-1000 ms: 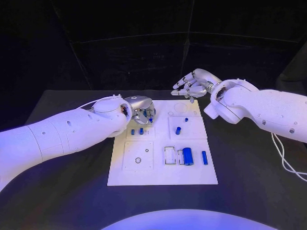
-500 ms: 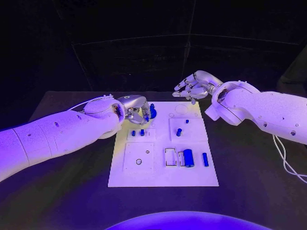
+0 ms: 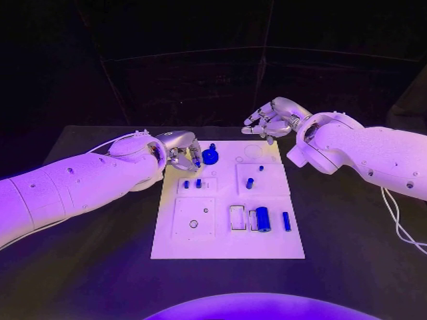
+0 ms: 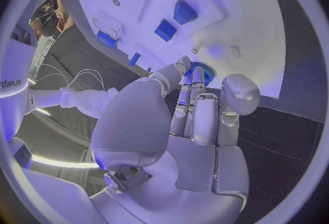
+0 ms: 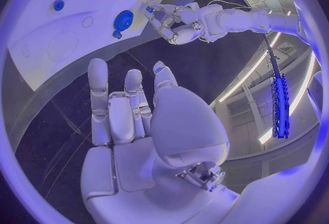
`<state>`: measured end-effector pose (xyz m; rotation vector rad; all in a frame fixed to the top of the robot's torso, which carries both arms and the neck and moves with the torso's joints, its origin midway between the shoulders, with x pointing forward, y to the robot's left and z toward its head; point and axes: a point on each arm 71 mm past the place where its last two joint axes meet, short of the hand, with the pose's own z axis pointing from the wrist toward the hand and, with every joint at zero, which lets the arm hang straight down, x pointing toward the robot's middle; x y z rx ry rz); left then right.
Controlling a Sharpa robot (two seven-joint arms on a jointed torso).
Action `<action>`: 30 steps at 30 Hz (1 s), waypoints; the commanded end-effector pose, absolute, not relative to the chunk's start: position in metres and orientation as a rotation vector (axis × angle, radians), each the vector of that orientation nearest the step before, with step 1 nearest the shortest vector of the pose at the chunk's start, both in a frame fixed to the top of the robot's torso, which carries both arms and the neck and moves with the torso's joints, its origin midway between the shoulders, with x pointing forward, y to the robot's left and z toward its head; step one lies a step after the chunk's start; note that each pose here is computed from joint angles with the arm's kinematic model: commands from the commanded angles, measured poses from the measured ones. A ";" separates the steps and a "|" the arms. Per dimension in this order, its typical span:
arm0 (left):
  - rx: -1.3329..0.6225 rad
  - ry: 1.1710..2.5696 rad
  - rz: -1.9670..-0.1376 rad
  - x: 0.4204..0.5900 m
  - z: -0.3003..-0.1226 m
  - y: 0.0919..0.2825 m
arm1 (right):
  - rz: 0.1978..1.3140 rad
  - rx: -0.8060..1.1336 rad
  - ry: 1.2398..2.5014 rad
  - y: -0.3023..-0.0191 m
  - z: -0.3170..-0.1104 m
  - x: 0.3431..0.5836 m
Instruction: Assemble the parts on the task board
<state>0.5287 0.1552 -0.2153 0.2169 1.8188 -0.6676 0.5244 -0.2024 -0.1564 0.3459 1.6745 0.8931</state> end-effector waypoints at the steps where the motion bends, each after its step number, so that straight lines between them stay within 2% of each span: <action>1: 0.212 1.838 -0.679 0.529 -0.216 0.156 | 0.898 0.342 1.663 -0.202 -0.154 0.525; 12: 0.235 1.888 -0.630 0.530 -0.220 0.162 | 0.897 0.342 1.664 -0.203 -0.155 0.524; 30: 0.248 1.908 -0.624 0.531 -0.224 0.159 | 0.899 0.340 1.665 -0.202 -0.155 0.525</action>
